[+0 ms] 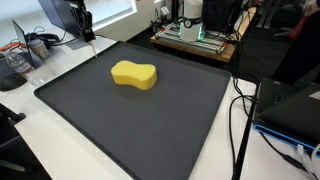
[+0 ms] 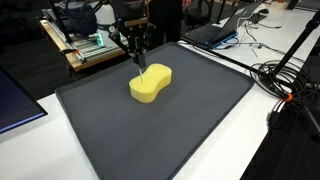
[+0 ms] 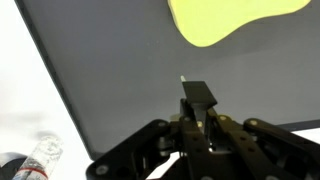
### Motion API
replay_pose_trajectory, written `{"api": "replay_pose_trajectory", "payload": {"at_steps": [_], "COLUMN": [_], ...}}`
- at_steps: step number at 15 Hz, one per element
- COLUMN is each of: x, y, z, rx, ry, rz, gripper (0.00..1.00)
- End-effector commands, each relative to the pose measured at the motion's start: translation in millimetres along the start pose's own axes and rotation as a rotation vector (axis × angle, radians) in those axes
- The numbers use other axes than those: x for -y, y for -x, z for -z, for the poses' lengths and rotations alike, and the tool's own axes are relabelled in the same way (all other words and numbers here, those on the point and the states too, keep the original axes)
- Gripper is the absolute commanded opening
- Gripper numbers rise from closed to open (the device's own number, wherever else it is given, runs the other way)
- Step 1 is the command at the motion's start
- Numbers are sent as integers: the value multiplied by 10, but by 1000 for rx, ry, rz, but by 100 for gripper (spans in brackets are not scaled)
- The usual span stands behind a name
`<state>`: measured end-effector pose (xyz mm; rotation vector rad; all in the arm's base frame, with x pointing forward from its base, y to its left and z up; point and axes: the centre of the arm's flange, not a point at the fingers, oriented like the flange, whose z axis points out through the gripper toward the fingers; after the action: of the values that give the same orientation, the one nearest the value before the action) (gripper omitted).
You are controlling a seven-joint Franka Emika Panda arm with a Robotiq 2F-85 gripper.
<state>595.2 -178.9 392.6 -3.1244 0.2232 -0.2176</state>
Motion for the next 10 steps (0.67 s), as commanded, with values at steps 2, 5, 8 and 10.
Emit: {"api": "replay_pose_trajectory", "payload": {"at_steps": [2, 5, 8, 10], "x": [-244, -312, -332, -323], "y": [652, 868, 698, 730], "z": [-35, -61, -131, -115], "rx": [-38, -41, -21, -22], "ry": [-32, 4, -4, -5], "rz": [-14, -20, -34, -34], "gripper": [3, 3, 13, 13]}}
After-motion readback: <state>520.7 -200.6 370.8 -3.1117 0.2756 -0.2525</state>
